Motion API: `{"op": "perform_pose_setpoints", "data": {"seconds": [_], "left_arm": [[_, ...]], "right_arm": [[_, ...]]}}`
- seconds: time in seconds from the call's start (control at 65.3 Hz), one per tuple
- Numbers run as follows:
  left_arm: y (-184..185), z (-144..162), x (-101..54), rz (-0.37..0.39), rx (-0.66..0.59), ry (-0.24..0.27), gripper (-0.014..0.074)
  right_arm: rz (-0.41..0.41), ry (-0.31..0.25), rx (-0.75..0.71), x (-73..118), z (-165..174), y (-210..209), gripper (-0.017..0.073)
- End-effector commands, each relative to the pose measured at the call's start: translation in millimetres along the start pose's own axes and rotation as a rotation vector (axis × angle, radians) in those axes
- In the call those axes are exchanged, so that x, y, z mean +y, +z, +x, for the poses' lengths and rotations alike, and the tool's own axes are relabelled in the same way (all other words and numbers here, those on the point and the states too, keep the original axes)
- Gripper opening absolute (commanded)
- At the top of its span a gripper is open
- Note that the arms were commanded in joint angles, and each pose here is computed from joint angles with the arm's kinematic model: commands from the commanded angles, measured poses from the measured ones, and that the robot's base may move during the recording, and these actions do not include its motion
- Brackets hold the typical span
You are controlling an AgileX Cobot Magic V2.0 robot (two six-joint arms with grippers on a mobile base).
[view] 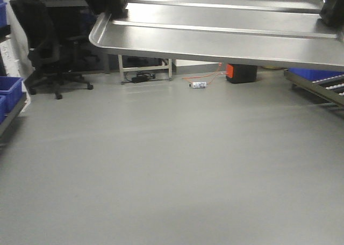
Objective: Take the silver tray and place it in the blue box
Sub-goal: 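Hold the tray level with both grippers while the base turns away, then keep holding the tray while the base drives to the blue bin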
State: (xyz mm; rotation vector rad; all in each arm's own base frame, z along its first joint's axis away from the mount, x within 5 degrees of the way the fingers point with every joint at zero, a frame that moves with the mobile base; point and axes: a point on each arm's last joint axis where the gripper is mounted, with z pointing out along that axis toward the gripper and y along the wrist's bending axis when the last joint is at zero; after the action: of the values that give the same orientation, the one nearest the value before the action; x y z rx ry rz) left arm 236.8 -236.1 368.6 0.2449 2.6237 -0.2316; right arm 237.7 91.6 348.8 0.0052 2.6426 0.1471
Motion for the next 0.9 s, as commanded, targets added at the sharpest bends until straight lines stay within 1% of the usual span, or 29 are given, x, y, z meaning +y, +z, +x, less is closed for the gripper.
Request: {"op": "perform_pose_setpoints", "data": {"seconds": [0.0, 0.766, 0.889], "left_arm": [[-24.5, -9.1, 6.5, -0.001, -0.104, 0.005, -0.0098], [-24.5, -8.9, 6.3, 0.001, -0.102, 0.004, -0.0098], [-24.4, -8.0, 5.2, 0.014, -0.092, -0.002, -0.0098]], "right_arm": [[0.029, -0.044, -0.073, -4.9, -5.6, -17.7, 0.0059], [0.030, -0.044, -0.071, -5.0, -5.5, -17.7, 0.0059], [0.030, -0.044, -0.071, -5.0, -5.5, -17.7, 0.0059]]}}
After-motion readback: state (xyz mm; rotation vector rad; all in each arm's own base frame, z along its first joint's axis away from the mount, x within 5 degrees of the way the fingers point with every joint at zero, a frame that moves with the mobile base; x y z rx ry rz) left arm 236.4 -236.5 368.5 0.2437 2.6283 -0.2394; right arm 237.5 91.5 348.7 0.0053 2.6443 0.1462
